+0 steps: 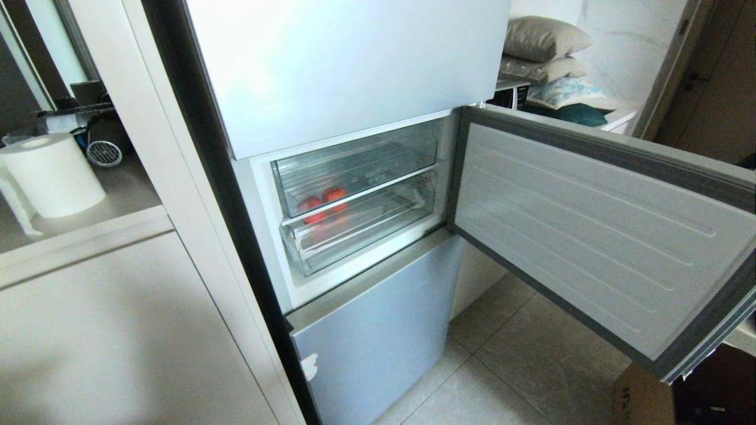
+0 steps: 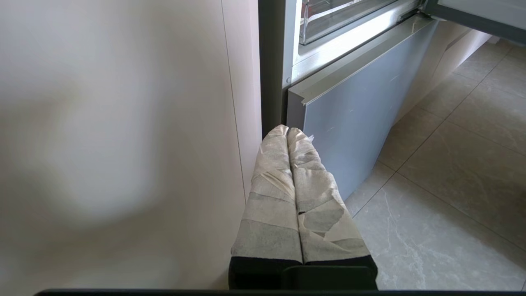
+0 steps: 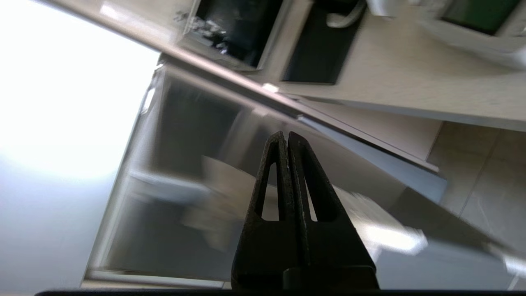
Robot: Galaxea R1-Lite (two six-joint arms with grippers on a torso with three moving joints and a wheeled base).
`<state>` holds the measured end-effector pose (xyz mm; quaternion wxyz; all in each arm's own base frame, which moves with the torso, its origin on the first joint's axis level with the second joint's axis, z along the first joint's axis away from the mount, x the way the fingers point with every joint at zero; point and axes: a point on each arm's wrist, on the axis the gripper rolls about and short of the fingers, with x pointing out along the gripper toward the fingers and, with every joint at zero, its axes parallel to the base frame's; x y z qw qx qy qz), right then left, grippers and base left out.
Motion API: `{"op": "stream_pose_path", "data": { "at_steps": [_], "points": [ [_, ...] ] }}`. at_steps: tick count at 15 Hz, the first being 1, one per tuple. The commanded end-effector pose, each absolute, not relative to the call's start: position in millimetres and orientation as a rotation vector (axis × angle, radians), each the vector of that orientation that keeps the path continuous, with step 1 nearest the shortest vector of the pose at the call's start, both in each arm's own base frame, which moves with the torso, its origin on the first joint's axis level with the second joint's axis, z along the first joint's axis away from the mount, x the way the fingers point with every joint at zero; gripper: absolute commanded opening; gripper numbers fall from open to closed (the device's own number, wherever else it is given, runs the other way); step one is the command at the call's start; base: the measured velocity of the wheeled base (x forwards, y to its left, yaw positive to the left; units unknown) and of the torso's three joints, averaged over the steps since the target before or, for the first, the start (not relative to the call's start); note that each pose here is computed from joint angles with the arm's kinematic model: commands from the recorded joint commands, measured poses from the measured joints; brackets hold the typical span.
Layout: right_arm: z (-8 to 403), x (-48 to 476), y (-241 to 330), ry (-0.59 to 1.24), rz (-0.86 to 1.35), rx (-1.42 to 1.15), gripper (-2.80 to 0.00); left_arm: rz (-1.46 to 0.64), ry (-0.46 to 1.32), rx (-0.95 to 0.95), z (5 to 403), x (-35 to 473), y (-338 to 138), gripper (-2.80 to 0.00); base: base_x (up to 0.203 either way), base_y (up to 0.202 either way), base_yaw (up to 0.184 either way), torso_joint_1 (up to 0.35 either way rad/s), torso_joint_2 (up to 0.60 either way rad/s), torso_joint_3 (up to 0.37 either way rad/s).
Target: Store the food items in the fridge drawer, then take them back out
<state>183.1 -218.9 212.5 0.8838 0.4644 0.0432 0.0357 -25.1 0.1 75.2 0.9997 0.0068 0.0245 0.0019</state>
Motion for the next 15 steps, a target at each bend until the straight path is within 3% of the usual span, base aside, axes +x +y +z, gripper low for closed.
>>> {"op": "stream_pose_path", "data": {
  "at_steps": [1, 4, 6, 9, 11, 13, 15],
  "points": [
    [268, 145, -167, -0.020, 0.134, 0.789, -2.80, 0.004, 0.049, 0.014, 75, -25, 0, -2.80, 0.000, 0.000, 0.000, 0.000, 0.00, 0.000],
    [338, 116, -126, -0.160, 0.208, 0.639, -2.80, 0.004, 0.049, 0.014, 75, -25, 0, -2.80, 0.000, 0.000, 0.000, 0.000, 0.00, 0.000],
    [363, 109, -117, -0.229, 0.207, 0.678, -2.80, 0.004, 0.049, 0.014, 75, -25, 0, -2.80, 0.000, 0.000, 0.000, 0.000, 0.00, 0.000],
    [340, 120, -137, -0.282, 0.011, 0.648, -2.80, 0.004, 0.049, 0.014, 75, -25, 0, -2.80, 0.000, 0.000, 0.000, 0.000, 0.00, 0.000],
    [311, 128, -149, -0.265, -0.274, 0.617, -2.80, 0.004, 0.049, 0.014, 75, -25, 0, -2.80, 0.000, 0.000, 0.000, 0.000, 0.00, 0.000],
    [276, 153, -144, -0.164, -0.440, 0.640, -2.80, 0.004, 0.049, 0.014, 75, -25, 0, -2.80, 0.000, 0.000, 0.000, 0.000, 0.00, 0.000],
    [243, 178, -119, -0.016, -0.407, 0.668, -2.80, 0.004, 0.049, 0.014, 75, -25, 0, -2.80, 0.000, 0.000, 0.000, 0.000, 0.00, 0.000]
  ]
}}
